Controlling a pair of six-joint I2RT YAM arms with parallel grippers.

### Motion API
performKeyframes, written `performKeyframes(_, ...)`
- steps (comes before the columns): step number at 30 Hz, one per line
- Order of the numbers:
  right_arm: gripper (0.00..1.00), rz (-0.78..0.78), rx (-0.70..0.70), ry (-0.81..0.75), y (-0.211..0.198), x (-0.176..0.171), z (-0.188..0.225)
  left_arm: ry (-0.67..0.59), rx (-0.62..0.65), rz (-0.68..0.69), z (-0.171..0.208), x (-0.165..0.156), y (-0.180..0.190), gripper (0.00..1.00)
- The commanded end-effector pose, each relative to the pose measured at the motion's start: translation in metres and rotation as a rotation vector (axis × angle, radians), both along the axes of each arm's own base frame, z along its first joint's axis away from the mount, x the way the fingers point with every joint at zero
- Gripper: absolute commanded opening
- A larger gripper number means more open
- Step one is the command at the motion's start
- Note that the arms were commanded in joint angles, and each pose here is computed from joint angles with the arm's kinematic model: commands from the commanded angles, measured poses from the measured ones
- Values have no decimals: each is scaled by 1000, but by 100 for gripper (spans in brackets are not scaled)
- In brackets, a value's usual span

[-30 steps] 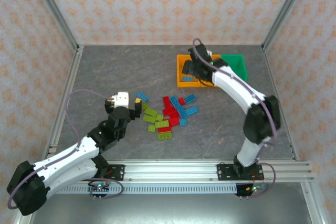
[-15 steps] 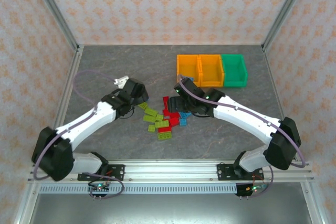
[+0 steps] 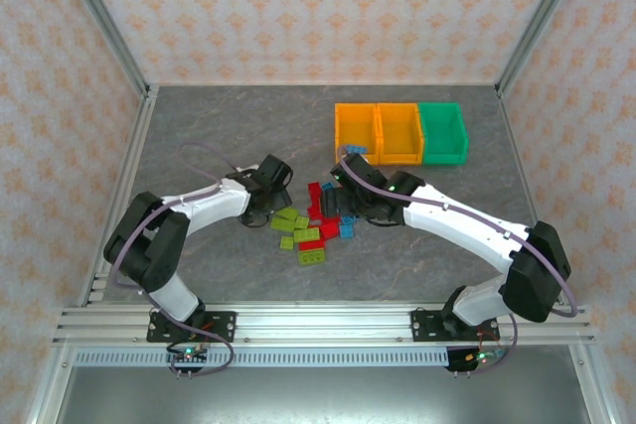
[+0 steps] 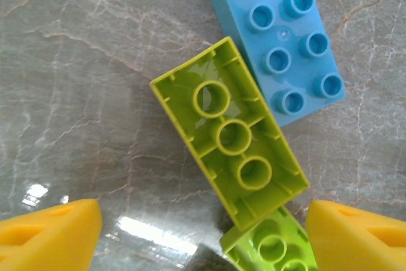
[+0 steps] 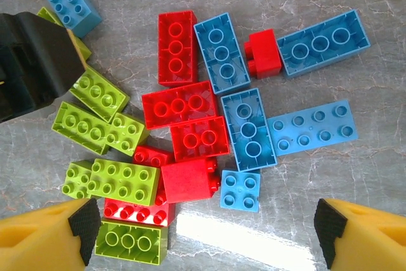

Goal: Sort the legos into containers by color

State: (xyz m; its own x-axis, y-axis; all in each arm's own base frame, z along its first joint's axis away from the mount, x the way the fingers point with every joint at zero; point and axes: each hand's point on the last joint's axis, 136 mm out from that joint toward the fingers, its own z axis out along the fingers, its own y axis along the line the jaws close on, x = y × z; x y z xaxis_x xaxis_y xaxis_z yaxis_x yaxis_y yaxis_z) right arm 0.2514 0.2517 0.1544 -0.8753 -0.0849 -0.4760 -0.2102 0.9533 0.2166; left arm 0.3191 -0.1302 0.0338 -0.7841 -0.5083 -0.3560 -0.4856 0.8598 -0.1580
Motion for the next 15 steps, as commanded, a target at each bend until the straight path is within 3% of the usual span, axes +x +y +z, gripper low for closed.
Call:
performKeyframes(1,90,-19,14,-23,-3,0,10,-39,17,-8,5,17,-3,84)
performKeyframes(8,90,-17,15,-11,2,2,8,-38,65,-8,-3,26,2,80)
performKeyframes(15,91,-16,19,-11,3,3,11,-29,53,-3,-12,25,0,58)
